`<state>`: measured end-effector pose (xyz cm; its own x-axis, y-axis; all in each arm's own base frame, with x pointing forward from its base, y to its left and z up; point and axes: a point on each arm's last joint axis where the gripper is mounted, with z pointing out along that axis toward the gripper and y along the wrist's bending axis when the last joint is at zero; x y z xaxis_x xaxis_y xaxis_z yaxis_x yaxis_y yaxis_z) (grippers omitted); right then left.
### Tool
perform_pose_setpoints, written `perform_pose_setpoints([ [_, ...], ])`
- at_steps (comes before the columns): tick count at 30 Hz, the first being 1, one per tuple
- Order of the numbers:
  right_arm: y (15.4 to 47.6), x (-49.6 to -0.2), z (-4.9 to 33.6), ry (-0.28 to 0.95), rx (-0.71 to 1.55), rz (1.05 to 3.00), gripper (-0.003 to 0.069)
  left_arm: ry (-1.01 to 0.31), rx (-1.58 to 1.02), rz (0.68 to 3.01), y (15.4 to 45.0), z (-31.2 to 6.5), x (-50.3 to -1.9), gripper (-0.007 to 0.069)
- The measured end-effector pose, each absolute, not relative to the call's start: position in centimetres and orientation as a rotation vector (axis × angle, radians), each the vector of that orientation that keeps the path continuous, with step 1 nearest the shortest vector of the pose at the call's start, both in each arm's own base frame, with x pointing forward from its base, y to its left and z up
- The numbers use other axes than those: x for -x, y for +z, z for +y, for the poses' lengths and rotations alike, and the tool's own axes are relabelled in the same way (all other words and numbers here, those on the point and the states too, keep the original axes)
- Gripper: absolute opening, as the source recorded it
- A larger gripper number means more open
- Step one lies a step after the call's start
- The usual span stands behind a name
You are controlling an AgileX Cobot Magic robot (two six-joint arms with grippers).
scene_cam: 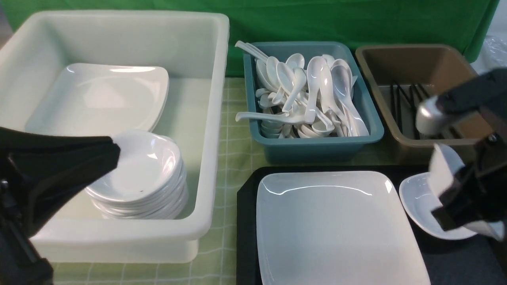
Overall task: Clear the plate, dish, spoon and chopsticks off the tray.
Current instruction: Use the right arm to put the small plate into the large storage box on the left
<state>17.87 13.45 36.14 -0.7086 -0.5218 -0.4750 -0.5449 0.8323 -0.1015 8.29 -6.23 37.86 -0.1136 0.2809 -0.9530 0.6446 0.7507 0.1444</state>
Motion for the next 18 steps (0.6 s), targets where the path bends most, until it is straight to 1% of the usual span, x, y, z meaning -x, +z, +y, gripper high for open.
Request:
perform_pose_setpoints([
  [1, 36.8, -17.8, 14.9, 0.094, 0.851, 2.459, 0.0055, -0.337, -0.719, 1.704, 38.4, -5.7, -7.8, 0.0010],
  [2, 37.6, -17.6, 17.2, 0.144, 0.959, 2.354, 0.0055, -0.322, -0.683, 1.714, 38.9, -5.1, -7.3, 0.0010],
  [4, 38.4, -17.8, 21.3, 0.218, 1.098, 2.195, 0.0055, -0.269, -0.604, 1.705, 39.7, -3.6, -6.1, 0.0010],
  [5, 38.5, -17.8, 21.8, 0.228, 1.114, 2.164, 0.0055, -0.249, -0.599, 1.701, 39.8, -3.4, -6.0, 0.0010],
  [6, 38.6, -18.0, 25.6, 0.278, 1.210, 2.053, 0.0055, -0.231, -0.541, 1.699, 39.9, -2.3, -4.9, 0.0010],
  [7, 38.6, -18.1, 26.1, 0.283, 1.220, 2.032, 0.0055, -0.219, -0.534, 1.694, 39.9, -2.0, -4.6, 0.0010],
  [8, 38.3, -18.5, 28.5, 0.301, 1.265, 1.983, 0.0055, -0.202, -0.501, 1.709, 39.7, -1.2, -3.7, 0.0010],
  [11, 36.6, -20.7, 34.1, 0.291, 1.339, 1.932, 0.0055, -0.187, -0.468, 1.726, 39.2, 0.0, -2.1, 0.0010],
  [12, 36.4, -20.8, 34.4, 0.291, 1.340, 1.933, 0.0055, -0.188, -0.465, 1.727, 39.2, 0.1, -1.9, 0.0010],
  [14, 34.6, -22.5, 37.3, 0.269, 1.379, 1.919, 0.0055, -0.191, -0.453, 1.733, 38.9, 0.6, -1.1, 0.0010],
  [18, 31.8, -24.2, 40.5, 0.241, 1.425, 1.917, 0.0057, -0.186, -0.454, 1.753, 38.7, 0.8, -0.8, 0.0010],
])
